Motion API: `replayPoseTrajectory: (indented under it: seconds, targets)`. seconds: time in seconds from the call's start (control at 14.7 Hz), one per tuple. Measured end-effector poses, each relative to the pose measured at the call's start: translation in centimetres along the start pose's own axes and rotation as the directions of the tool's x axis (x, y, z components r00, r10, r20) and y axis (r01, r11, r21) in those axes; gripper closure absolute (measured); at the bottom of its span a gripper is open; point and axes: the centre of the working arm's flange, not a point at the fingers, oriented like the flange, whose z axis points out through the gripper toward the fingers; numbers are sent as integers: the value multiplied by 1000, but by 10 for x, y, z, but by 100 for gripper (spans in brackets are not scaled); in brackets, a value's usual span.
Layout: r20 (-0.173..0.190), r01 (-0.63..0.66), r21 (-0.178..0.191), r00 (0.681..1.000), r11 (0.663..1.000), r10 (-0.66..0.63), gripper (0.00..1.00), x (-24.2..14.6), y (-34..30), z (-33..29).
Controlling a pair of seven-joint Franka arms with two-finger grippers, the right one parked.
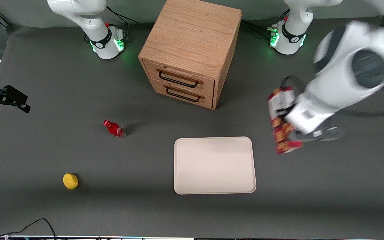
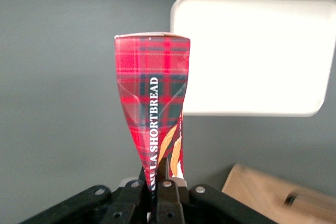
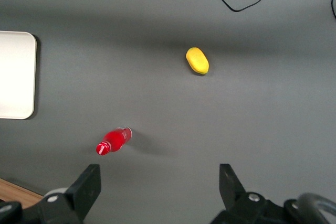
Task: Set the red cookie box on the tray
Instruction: 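Carry the held box over the cream tray and lower it, then open the left gripper to release the box onto the tray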
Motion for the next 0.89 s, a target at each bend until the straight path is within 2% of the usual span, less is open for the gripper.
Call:
replayPoseTrajectory:
  seconds: [0.14, 0.27, 0.41, 0.55, 0.68, 0.89]
  targets:
    - [-29, -9, -10, 1000, 1000, 8, 94, 27, 18, 70]
    - [-85, -23, -18, 996, 1000, 22, 94, 53, 18, 137]
    - [-141, -42, -3, 989, 999, 41, 94, 66, 19, 194]
    - [-154, -55, 12, 987, 998, 57, 94, 66, 21, 227]
    - [-157, -64, 26, 985, 998, 68, 81, 65, 21, 232]
    - [-165, -56, 38, 984, 998, 62, 49, 67, 17, 213]
